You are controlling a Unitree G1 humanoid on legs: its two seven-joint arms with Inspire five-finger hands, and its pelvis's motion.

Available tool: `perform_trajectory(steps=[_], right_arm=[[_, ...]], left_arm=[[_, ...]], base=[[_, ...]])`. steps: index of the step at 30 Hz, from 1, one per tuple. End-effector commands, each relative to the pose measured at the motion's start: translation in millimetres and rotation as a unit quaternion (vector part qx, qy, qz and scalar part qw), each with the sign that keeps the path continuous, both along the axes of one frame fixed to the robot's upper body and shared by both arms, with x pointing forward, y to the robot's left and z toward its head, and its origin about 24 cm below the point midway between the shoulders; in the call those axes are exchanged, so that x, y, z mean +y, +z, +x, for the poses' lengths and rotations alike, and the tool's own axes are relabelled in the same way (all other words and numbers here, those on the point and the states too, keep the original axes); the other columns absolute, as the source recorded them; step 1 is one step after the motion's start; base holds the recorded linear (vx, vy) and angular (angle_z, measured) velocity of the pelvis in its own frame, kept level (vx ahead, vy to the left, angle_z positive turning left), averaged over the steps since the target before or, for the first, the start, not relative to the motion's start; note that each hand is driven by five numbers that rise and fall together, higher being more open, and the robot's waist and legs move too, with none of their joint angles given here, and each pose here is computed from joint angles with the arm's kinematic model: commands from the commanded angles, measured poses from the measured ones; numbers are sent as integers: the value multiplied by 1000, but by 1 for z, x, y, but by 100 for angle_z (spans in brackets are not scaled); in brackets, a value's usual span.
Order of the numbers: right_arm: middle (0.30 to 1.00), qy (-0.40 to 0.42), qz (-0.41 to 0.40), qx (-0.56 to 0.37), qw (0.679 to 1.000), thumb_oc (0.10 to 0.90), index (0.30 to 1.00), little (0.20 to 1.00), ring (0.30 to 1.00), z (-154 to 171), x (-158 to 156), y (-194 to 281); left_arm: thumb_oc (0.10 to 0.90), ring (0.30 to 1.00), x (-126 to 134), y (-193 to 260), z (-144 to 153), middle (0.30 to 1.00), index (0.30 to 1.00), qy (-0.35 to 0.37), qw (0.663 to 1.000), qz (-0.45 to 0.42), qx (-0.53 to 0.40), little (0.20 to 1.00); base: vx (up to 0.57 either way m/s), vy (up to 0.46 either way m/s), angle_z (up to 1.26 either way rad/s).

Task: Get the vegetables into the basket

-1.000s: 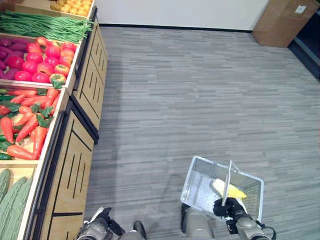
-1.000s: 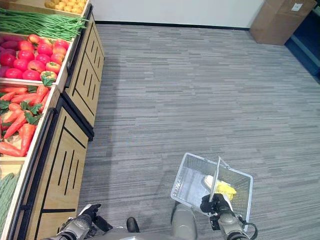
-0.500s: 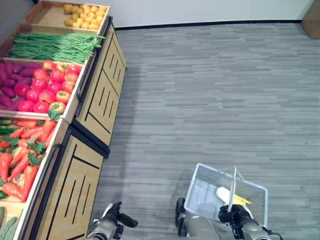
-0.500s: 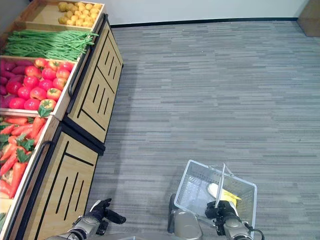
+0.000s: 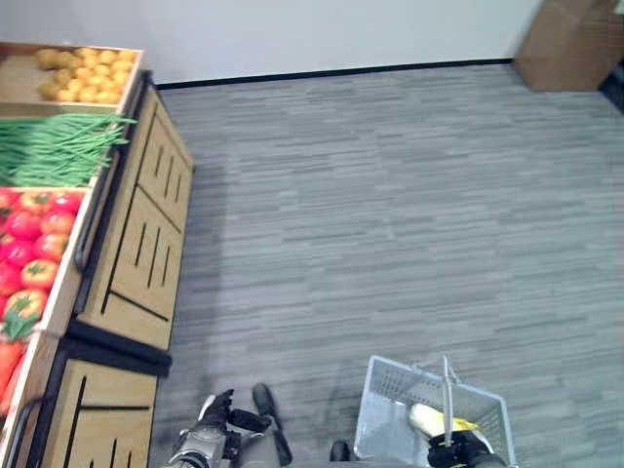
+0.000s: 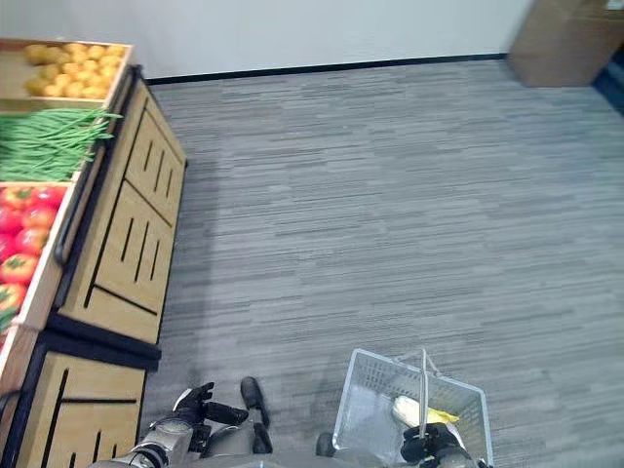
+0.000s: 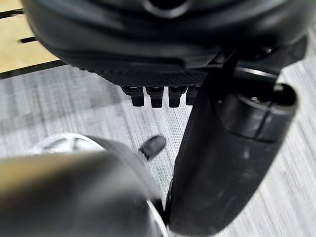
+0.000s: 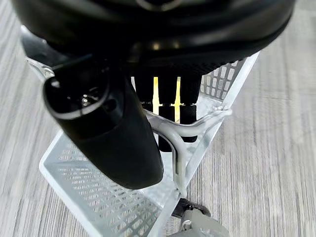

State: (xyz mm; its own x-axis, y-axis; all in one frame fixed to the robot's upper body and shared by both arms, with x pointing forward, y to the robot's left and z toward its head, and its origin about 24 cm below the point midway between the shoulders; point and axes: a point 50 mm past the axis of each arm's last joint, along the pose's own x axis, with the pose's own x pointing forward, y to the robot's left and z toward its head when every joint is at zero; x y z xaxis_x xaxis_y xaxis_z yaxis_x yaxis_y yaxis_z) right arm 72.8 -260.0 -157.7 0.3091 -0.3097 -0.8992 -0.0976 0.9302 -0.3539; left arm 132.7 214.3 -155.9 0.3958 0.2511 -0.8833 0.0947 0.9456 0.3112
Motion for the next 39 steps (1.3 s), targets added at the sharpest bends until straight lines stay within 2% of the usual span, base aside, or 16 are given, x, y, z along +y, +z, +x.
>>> perform_trajectory(steps=[1, 9, 17, 33, 39], right_arm=[[300, 22, -5, -33, 999, 400, 300, 300, 300, 20, -1, 6], [300, 29, 5, -53, 998, 400, 300, 300, 300, 34, 8, 7], [300, -3, 14, -57, 998, 400, 300, 300, 300, 29, 9, 5], [300, -5, -3, -32, 999, 400, 300, 300, 300, 15, -7, 6], [300, -10, -12, -25, 1000, 400, 300, 300, 300, 12, -15, 8]], left_arm=[[900, 1000, 36, 6, -9, 1000, 1000, -3, 998, 68, 9, 1000], [900, 1000, 49, 17, 11, 1000, 1000, -5, 996, 86, -21, 1000], [900, 1000, 54, 17, 9, 1000, 1000, -22, 994, 103, -6, 1000], [900, 1000, 32, 6, -5, 1000, 1000, -28, 997, 70, 18, 1000], [900, 1000, 28, 8, 6, 1000, 1000, -24, 998, 64, 0, 1000]], base=[[57, 192, -15], [66, 155, 2], [240, 36, 45], [177, -123, 44], [-1, -168, 36]])
